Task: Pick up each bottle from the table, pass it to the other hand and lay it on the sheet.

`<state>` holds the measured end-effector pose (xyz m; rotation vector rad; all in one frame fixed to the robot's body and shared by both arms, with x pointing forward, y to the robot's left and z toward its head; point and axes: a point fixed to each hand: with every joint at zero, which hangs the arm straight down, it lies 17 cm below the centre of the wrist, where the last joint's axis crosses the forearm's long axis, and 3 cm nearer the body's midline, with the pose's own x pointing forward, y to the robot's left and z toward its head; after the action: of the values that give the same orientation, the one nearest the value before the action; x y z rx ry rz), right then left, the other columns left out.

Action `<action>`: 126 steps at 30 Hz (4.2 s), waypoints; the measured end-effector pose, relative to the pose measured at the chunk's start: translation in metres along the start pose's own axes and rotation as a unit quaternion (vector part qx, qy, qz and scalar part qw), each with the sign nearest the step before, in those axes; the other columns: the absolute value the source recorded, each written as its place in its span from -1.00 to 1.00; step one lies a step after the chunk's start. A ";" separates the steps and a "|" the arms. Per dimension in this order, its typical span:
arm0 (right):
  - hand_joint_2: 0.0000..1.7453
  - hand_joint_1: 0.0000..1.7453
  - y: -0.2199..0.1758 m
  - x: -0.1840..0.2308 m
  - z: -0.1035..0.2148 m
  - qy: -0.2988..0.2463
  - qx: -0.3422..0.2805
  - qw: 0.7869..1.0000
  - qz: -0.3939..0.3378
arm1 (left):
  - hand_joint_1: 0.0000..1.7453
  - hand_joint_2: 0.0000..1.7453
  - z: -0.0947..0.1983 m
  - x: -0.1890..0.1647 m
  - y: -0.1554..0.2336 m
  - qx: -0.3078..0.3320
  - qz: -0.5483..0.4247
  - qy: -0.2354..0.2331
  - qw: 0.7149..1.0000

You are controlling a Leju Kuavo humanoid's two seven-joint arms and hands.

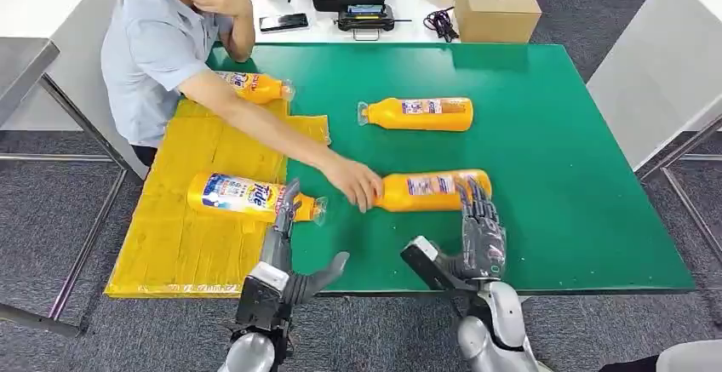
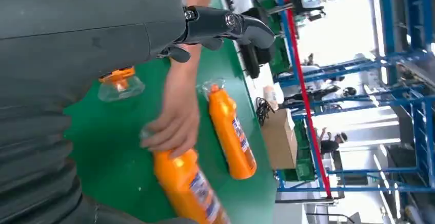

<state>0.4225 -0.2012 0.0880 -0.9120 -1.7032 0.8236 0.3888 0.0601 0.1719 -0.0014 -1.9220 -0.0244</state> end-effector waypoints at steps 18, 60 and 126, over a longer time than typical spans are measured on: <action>1.00 -1.00 0.008 -0.043 -0.010 0.020 0.029 0.995 0.093 | -1.00 1.00 0.008 -0.008 -0.003 -0.004 0.064 0.036 0.997; 1.00 0.62 0.051 -0.102 -0.036 0.064 0.158 0.980 0.102 | -1.00 1.00 0.011 -0.049 -0.023 -0.047 0.041 0.120 0.991; 1.00 1.00 0.067 0.099 -0.026 -0.110 0.250 0.887 -0.374 | -1.00 1.00 0.012 -0.090 -0.062 -0.052 0.108 0.186 0.975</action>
<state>0.4378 -0.0798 0.0823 0.2111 -1.7123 0.7757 0.4073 -0.0010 0.0825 -0.2597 -1.5345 0.0198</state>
